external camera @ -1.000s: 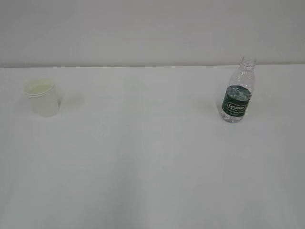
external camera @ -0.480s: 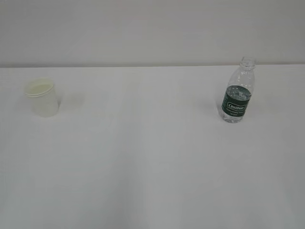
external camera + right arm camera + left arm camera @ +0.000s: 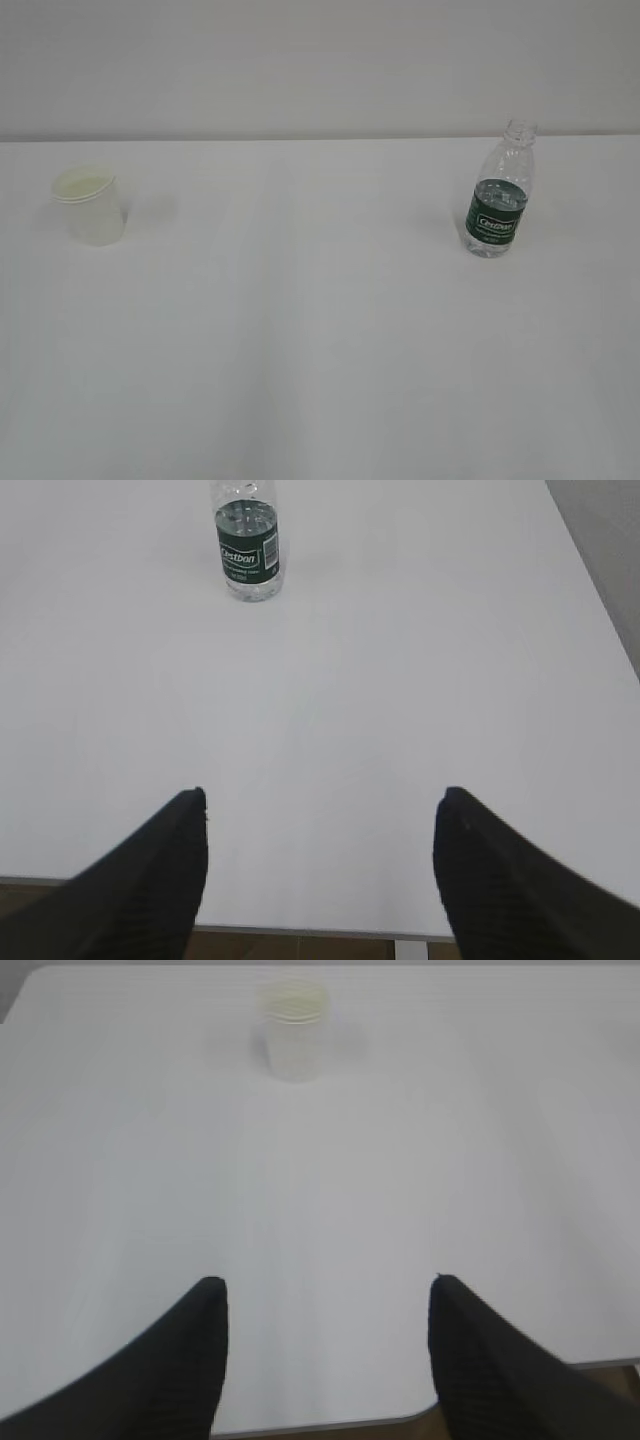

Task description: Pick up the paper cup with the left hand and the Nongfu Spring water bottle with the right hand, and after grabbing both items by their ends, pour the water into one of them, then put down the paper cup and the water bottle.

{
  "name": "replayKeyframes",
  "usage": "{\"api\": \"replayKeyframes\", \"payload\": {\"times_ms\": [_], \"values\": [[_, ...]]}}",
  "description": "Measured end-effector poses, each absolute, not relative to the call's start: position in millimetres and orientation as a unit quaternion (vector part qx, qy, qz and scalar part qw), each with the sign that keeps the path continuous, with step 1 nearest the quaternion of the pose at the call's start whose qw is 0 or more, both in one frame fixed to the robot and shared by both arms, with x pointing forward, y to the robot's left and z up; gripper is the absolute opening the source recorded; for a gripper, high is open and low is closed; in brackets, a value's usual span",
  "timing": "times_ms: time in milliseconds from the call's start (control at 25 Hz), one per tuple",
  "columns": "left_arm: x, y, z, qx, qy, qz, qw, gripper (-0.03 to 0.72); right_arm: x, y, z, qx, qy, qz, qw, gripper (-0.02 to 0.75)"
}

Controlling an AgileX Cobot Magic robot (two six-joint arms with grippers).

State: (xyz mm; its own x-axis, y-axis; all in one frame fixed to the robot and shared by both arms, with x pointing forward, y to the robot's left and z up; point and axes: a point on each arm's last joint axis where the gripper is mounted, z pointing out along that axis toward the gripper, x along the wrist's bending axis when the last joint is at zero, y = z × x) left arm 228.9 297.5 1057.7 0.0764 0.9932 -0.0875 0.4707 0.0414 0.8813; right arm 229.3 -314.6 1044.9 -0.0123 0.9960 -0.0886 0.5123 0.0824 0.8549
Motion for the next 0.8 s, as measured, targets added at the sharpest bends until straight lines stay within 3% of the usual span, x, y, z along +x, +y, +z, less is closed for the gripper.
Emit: {"api": "replayKeyframes", "payload": {"times_ms": [440, 800], "values": [[229.6, 297.7, 1057.4, 0.612, 0.598, 0.324, 0.403, 0.456, 229.3, -314.5, 1044.9, 0.595, 0.634, 0.324, 0.373, 0.524], [229.6, 297.7, 1057.4, 0.612, 0.598, 0.324, 0.403, 0.551, 229.3, -314.5, 1044.9, 0.595, 0.634, 0.324, 0.373, 0.524]]}}
